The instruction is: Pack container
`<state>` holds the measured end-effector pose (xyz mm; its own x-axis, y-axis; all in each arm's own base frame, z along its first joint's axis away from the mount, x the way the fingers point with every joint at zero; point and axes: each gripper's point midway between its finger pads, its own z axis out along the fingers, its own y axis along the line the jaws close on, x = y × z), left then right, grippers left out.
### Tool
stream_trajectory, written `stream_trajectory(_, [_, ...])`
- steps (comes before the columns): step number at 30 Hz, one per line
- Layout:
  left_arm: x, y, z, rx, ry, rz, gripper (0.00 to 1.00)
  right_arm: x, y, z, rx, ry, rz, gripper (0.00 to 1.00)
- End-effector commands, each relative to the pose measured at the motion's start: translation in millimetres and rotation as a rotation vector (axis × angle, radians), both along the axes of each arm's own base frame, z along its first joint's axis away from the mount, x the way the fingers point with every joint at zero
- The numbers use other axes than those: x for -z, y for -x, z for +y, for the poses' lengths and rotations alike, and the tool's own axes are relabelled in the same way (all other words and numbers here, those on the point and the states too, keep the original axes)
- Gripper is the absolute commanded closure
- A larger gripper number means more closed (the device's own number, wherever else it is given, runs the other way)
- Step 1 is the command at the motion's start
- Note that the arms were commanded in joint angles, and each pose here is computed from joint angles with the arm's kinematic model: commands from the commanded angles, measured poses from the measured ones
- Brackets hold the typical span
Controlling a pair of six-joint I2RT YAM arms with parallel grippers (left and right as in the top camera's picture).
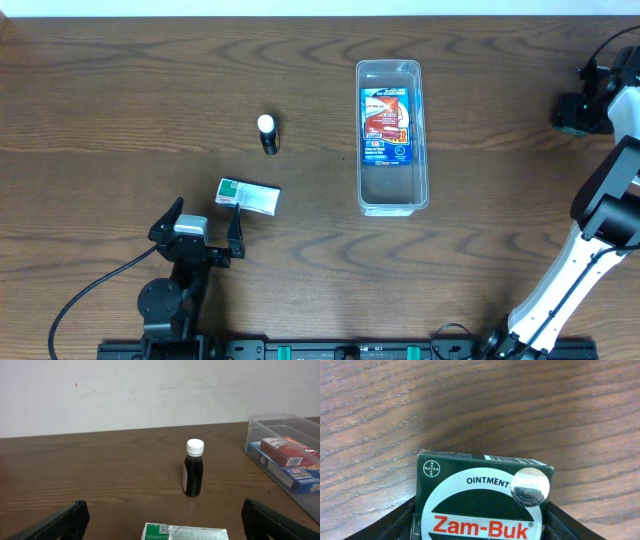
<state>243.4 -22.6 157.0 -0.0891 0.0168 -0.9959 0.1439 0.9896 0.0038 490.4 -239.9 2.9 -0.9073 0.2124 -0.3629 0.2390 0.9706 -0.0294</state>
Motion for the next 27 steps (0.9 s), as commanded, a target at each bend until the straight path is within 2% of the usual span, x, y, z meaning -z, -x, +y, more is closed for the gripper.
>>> stream_trajectory(1, [16.9,0.2,1.2,-0.003,-0.005,0.050,0.02,6.4,4.7,-3.0,0.064,-0.032,0.009,0.33])
stream_trajectory(6, [16.9,0.2,1.3,-0.004,-0.005,0.050,0.02,-20.7,-1.0,5.0,0.073,-0.075,-0.049,0.35])
stream_trajectory(16, [16.9,0.2,1.3,-0.004,-0.005,0.050,0.02,-118.8,-17.4,53.6,0.034,-0.180,-0.229,0.36])
stream_trajectory(22, [16.9,0.2,1.2,-0.003,-0.005,0.050,0.02,-166.2,-13.7,116.7,-0.026,-0.253,-0.254,0.34])
stream_trajectory(27, [16.9,0.2,1.2,-0.003,-0.005,0.050,0.02,-185.4,-7.1,202.8,-0.141,-0.335,-0.215,0.32])
